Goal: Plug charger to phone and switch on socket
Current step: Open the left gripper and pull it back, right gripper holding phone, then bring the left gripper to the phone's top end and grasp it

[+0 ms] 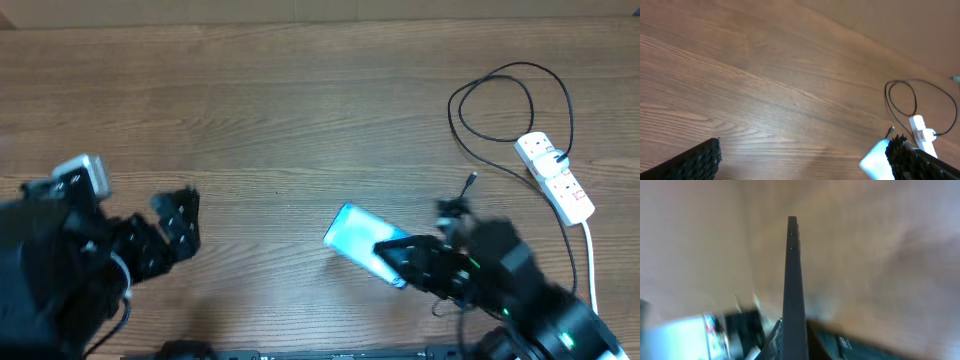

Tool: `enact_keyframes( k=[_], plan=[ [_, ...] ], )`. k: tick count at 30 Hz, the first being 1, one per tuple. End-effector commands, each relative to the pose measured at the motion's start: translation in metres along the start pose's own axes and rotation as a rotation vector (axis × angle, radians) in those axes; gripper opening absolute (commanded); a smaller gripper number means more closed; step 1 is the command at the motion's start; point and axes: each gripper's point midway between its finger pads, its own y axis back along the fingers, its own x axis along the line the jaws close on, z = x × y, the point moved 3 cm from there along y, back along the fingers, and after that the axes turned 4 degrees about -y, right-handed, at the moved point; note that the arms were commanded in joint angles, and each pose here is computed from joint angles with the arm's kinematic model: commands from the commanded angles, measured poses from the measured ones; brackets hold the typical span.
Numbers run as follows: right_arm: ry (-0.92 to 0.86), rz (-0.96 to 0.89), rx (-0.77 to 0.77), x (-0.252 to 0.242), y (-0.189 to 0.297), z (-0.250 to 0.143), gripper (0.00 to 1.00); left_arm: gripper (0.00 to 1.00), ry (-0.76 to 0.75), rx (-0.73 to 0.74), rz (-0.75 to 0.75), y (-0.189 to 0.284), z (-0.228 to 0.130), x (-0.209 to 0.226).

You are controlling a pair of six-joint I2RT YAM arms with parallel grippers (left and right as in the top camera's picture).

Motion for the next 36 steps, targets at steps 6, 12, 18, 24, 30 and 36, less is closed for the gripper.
enact_keyframes(
  k=[6,12,18,24,30,36],
  plan=[
    [-0.148,0.315,-0.103,-0.019,-0.053,0.019,0.04,0.99,0.12,0.016,0.053,0.005,-0.01,0.01],
    [-0.252,0.375,0.064,-0.02,-0.085,0.008,0.04,1.0,0.335,0.139,0.09,-0.002,-0.037,0.016],
    [-0.347,0.463,0.303,-0.004,-0.106,-0.007,0.04,1.0,0.401,0.312,0.044,-0.034,-0.071,0.013],
    [-0.374,0.538,0.343,0.001,-0.12,-0.003,0.04,1.0,0.589,0.554,-0.107,-0.083,-0.113,-0.006],
    [-0.452,0.51,0.335,-0.004,-0.125,0.0,0.04,0.94,0.679,0.639,-0.2,-0.122,-0.132,-0.012],
    [-0.562,0.508,0.3,-0.004,-0.127,0.009,0.04,0.78,0.725,0.645,-0.225,-0.155,-0.146,-0.011]
  ],
)
